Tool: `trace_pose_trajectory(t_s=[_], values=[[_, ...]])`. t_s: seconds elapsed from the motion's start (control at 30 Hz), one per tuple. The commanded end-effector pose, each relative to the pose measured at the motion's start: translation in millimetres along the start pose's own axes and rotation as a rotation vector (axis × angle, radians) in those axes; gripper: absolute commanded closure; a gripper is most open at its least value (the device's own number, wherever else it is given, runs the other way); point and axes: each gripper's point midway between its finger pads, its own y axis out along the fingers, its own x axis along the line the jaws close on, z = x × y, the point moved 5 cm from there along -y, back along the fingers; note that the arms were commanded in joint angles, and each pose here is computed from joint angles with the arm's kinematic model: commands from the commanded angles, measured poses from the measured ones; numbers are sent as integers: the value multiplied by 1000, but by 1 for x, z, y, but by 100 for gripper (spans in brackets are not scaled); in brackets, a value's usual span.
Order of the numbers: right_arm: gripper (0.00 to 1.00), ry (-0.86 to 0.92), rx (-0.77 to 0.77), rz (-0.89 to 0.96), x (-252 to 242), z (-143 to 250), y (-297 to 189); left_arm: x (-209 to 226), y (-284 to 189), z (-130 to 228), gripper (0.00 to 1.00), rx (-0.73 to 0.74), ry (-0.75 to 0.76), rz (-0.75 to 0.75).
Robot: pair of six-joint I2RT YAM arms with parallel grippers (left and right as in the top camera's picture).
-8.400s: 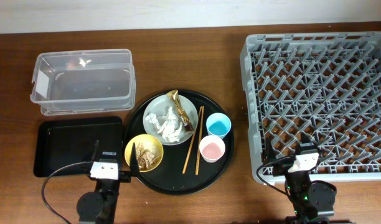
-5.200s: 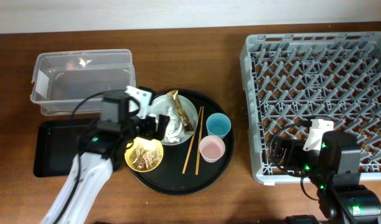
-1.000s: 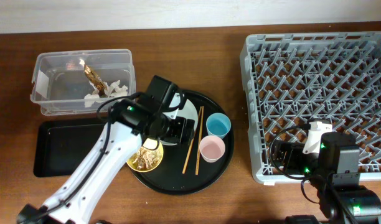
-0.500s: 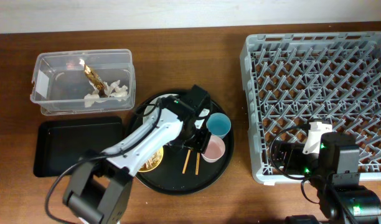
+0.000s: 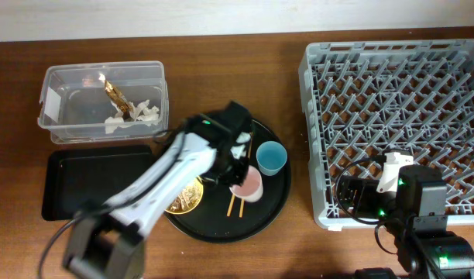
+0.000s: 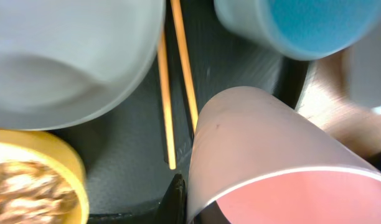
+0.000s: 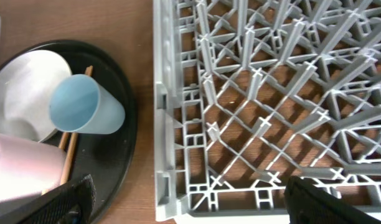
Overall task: Sort waste into correct bins and load items into the dishwasher rack
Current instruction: 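Grasp the pink cup with the left gripper and lift it, then hand the pink cup from the left gripper to the right gripper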
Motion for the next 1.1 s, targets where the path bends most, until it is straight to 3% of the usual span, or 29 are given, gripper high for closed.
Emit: trace_pose_trajectory(t_s=[0.0,0.07,0.2,0.3,0.4,0.53,0.87,1.07], values=[[2,63,-78,44,-4,-15,-4,18,-70,-15,100,-237,-65,103],[2,82,-121,-11,4,-26,-3,25,-84,-31,100,-313,-93,245],[2,-3,-13,-534,67,-32,4,1,-108,-64,100,-390,37,766],[2,-110,13,-755,90,-35,5,-7,-100,-65,100,-337,100,912],[1,-198,5,-864,98,-38,11,-13,-98,-63,100,-297,144,1039],[1,-281,-16,-1066,113,-44,11,-16,-99,-61,100,-288,148,1053],[0,-362,-85,-1225,122,-58,16,-43,-94,-52,100,-232,206,1081],[11,-385,-104,-1252,124,-60,13,-45,-99,-49,100,-221,216,1127]])
